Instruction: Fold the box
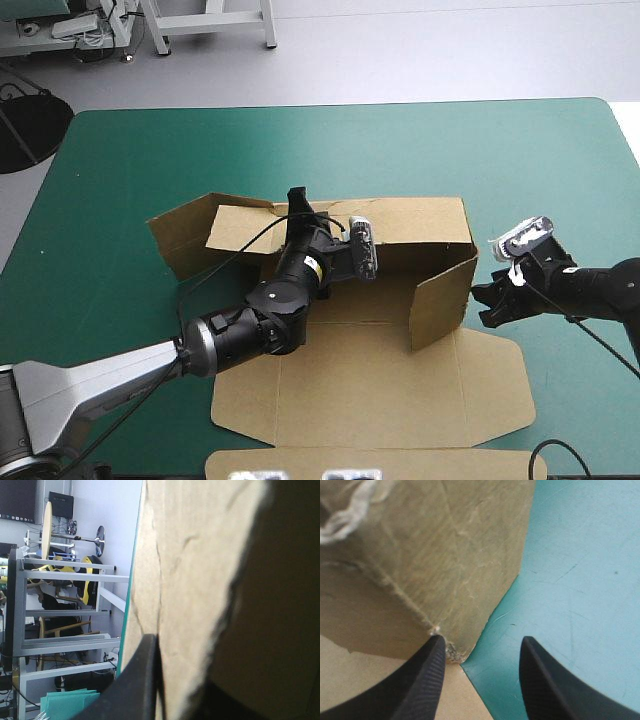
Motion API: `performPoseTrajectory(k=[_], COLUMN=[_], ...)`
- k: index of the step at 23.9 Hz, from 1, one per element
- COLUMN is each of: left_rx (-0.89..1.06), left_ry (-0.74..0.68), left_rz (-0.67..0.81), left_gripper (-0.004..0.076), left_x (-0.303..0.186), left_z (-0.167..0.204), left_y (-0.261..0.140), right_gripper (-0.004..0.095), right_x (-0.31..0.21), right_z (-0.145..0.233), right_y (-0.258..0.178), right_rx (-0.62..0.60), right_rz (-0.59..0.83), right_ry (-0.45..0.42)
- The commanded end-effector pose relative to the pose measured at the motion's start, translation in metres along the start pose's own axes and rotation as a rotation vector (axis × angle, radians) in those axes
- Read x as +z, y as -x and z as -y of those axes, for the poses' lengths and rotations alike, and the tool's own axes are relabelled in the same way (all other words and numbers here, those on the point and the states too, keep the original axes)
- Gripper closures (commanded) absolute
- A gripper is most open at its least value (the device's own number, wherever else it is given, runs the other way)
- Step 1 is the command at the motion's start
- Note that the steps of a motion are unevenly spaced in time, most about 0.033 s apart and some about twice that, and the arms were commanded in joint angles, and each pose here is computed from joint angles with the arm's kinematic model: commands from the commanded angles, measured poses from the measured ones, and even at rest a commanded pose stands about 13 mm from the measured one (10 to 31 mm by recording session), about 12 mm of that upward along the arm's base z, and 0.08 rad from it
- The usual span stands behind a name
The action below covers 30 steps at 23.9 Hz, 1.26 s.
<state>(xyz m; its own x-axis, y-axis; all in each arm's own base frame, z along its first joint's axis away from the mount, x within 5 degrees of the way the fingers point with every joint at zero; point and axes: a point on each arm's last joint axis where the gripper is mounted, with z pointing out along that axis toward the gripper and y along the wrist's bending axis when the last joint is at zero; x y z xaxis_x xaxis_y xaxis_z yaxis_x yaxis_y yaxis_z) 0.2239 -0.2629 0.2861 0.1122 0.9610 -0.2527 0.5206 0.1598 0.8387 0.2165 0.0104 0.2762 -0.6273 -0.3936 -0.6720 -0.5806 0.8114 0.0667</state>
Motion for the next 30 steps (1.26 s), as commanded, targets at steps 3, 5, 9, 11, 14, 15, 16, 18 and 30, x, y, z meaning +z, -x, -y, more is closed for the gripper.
performPoseTrajectory(k=[3, 5, 9, 11, 14, 15, 16, 18, 30], left_rx=[-0.117, -0.117, -0.117, -0.120, -0.120, -0.120, -0.121, -0.119, -0.068], left_ry=[-0.091, -0.091, -0.094, -0.096, -0.098, -0.099, -0.100, -0.105, -0.040], left_rz=[-0.035, -0.035, -0.024, -0.016, -0.008, -0.005, -0.002, 0.016, -0.008], left_gripper=[0.0733, 0.0733, 0.0733, 0.0733, 0.0733, 0.0733, 0.0733, 0.0733, 0.0645], left_x=[0.002, 0.002, 0.002, 0.002, 0.002, 0.002, 0.002, 0.002, 0.002], left_z=[0.011, 0.011, 0.012, 0.012, 0.012, 0.012, 0.012, 0.012, 0.007], left_y=[-0.003, -0.003, -0.002, -0.001, -0.001, -0.001, 0.000, 0.001, -0.001], right_gripper=[0.0454, 0.0457, 0.0457, 0.0457, 0.0459, 0.0466, 0.0473, 0.0564, 0.0906], right_x=[-0.012, -0.012, -0.010, -0.005, 0.014, 0.022, 0.026, 0.033, 0.035], right_z=[-0.007, -0.009, -0.007, -0.004, 0.005, 0.010, 0.013, 0.018, 0.018], right_y=[0.013, 0.013, 0.018, 0.021, 0.022, 0.021, 0.021, 0.020, 0.015], right_rx=[-0.064, -0.065, -0.039, -0.014, 0.079, 0.104, 0.122, 0.160, 0.081], right_rz=[0.081, 0.075, 0.136, 0.171, 0.178, 0.173, 0.171, 0.173, 0.123], right_ry=[0.042, 0.056, 0.052, 0.070, 0.128, 0.143, 0.144, 0.137, 0.131])
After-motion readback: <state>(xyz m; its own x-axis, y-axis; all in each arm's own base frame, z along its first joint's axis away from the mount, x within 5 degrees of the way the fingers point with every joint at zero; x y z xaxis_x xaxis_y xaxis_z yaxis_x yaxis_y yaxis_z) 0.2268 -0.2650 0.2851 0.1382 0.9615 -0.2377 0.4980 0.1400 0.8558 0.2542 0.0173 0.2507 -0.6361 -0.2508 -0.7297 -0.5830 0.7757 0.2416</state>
